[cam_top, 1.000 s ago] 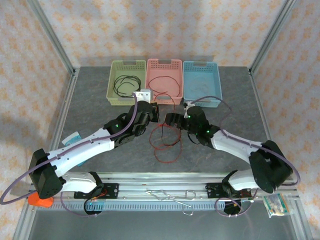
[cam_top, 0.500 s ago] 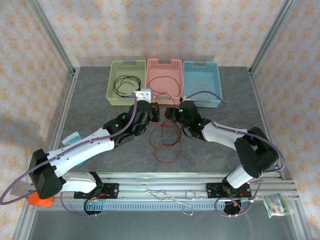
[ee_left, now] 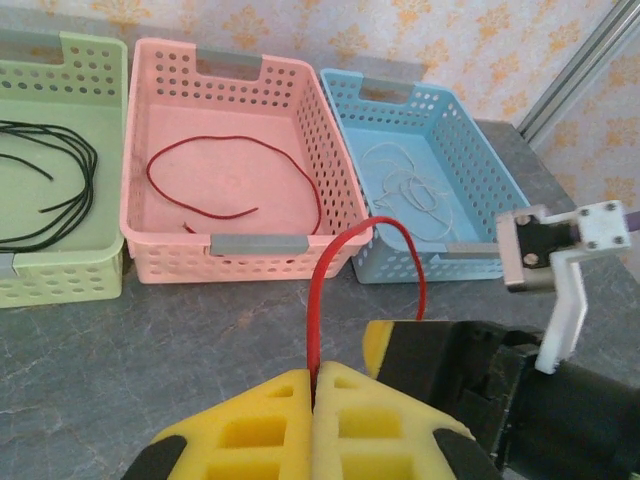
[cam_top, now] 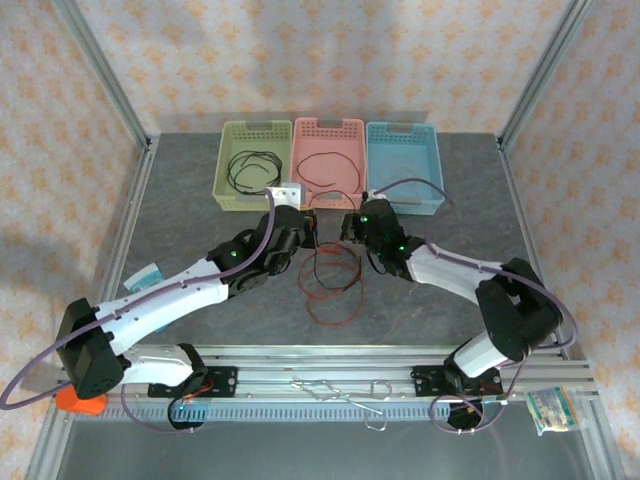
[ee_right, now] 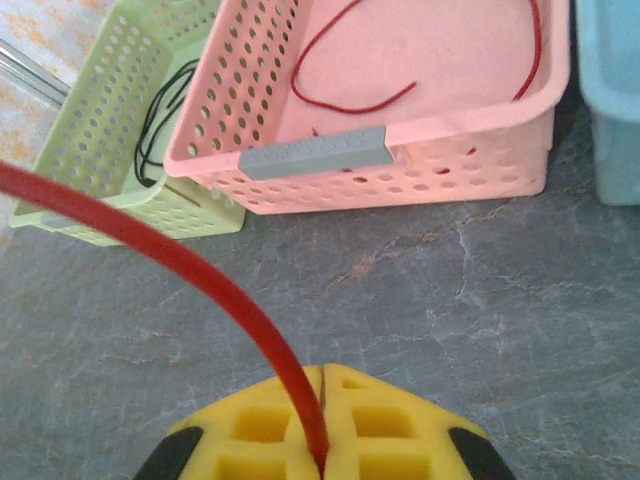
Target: Untangle the cables
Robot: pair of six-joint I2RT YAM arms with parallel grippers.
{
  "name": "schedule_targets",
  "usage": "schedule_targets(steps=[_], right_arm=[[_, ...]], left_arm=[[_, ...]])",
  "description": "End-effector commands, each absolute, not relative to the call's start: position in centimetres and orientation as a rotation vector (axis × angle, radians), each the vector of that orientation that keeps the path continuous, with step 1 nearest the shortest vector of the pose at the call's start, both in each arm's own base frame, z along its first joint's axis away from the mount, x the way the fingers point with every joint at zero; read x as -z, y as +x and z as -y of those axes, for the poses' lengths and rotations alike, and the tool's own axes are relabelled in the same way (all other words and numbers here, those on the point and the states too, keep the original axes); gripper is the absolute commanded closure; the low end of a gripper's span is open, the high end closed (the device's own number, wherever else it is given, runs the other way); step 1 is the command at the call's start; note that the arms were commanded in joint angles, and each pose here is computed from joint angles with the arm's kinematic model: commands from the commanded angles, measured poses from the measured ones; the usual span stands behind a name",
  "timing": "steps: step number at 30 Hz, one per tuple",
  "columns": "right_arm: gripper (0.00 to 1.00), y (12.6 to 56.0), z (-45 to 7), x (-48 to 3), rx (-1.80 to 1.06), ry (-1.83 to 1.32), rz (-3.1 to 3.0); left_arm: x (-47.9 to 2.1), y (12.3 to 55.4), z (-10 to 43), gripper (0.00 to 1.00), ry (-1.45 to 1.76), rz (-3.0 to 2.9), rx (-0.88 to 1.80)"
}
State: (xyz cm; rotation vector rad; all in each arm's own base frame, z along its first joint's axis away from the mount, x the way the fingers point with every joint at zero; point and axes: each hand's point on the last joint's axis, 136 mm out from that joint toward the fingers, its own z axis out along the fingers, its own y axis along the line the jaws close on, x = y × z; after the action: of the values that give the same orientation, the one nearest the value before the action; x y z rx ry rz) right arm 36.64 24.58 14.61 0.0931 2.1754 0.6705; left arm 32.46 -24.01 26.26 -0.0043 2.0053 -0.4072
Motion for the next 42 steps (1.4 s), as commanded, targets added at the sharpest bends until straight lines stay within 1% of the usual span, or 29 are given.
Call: schedule_targets(steps=[1,4,9,13,15,18,25,30,35,42], right_arm=[[1.00,37.1,-23.8,-19.1,-0.633,0.090,-2.080],[1.00,36.5,-23.1,-20.6,-0.620,0.084,-2.061],[1.00,35.5,-22.3,-23.4,-0.629,0.070,-2.020],[1.00,34.8,-22.1,-26.1,-0.649,0.050,-1.986],[1.00,34.5,-21.9,-27.8,-0.659,0.047,-1.960],[1.00,34.3,-21.5,-29.9,-0.653,0.050,-1.940],[1.00,34.6,-20.6,-34.1,-0.614,0.073,-1.888],[1.00,36.1,-20.8,-36.4,-0.551,0.063,-1.861],[1.00,38.4,-20.8,-36.7,-0.483,0.072,-1.869],[1.00,42.1,-21.2,-35.9,-0.474,0.090,-1.898]], left_arm=[[-27.6,32.2,23.7,0.87,-0.032,-1.960,0.429],[-27.5,32.2,23.6,0.74,-0.038,-1.958,0.431],[-26.8,32.2,23.7,0.46,-0.035,-1.963,0.453],[-26.5,32.2,24.6,0.29,-0.004,-1.971,0.487],[-26.3,32.3,24.9,0.23,0.006,-1.972,0.492],[-26.0,32.4,25.0,0.18,0.009,-1.976,0.488],[-27.4,32.9,24.9,0.15,-0.028,-1.932,0.557],[-29.2,34.7,23.9,0.11,-0.081,-1.890,0.648],[-30.4,36.7,22.3,0.07,-0.125,-1.863,0.648],[-30.7,39.5,21.5,0.06,-0.146,-1.863,0.616]])
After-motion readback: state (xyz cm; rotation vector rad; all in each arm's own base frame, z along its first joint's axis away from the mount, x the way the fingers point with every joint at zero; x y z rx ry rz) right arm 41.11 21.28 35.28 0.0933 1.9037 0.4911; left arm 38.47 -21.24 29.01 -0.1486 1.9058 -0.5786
